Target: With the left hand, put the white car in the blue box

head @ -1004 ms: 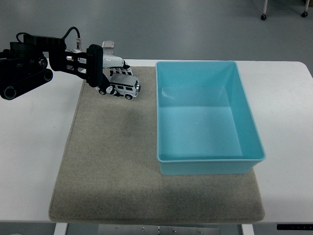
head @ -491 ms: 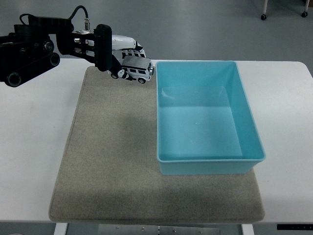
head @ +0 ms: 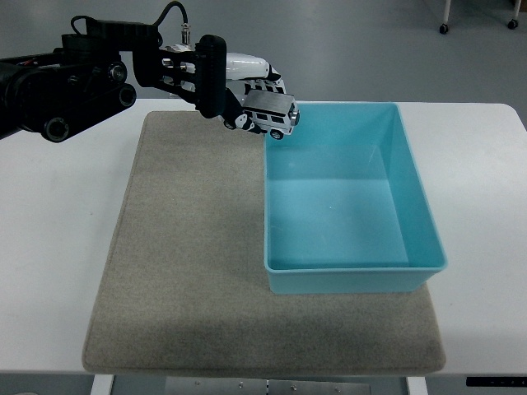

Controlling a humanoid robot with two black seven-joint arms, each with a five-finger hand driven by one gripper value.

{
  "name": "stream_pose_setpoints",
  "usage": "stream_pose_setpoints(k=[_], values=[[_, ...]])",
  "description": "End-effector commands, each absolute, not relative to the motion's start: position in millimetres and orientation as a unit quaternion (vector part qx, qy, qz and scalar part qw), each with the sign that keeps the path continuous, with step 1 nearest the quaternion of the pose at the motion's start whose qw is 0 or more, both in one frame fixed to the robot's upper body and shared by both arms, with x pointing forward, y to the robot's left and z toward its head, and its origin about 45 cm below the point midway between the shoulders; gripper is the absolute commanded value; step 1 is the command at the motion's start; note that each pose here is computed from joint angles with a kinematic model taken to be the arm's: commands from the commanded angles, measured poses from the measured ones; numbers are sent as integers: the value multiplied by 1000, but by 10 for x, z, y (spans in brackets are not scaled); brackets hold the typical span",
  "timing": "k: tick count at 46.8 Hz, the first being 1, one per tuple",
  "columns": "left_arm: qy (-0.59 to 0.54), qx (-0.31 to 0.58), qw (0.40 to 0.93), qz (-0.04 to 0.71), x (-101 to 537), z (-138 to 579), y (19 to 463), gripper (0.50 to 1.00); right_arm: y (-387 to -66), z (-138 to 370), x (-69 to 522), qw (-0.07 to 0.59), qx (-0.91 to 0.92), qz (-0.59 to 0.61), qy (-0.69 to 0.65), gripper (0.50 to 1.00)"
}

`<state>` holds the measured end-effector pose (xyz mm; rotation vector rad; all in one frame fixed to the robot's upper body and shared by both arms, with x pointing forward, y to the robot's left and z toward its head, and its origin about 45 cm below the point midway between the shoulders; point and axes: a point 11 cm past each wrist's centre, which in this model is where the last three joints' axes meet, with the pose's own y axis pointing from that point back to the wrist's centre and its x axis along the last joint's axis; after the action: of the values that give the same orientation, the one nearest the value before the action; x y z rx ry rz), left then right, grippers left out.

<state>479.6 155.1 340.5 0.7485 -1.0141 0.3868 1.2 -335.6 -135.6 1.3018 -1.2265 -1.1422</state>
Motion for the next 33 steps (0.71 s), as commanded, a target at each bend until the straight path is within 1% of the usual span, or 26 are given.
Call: stream_pose_setpoints(k=[1, 27, 33], values=[[-471, 341, 795, 171, 4773, 3377, 1430, 500, -3356, -1356, 12, 488, 535, -470, -505, 936], [-477, 307, 813, 132, 4612, 3261, 811, 500, -3356, -1356, 12, 488, 535, -470, -505, 936], [-475, 304, 817, 122, 4563, 3185, 723, 500, -3358, -1356, 12, 488, 535, -469, -505, 936]])
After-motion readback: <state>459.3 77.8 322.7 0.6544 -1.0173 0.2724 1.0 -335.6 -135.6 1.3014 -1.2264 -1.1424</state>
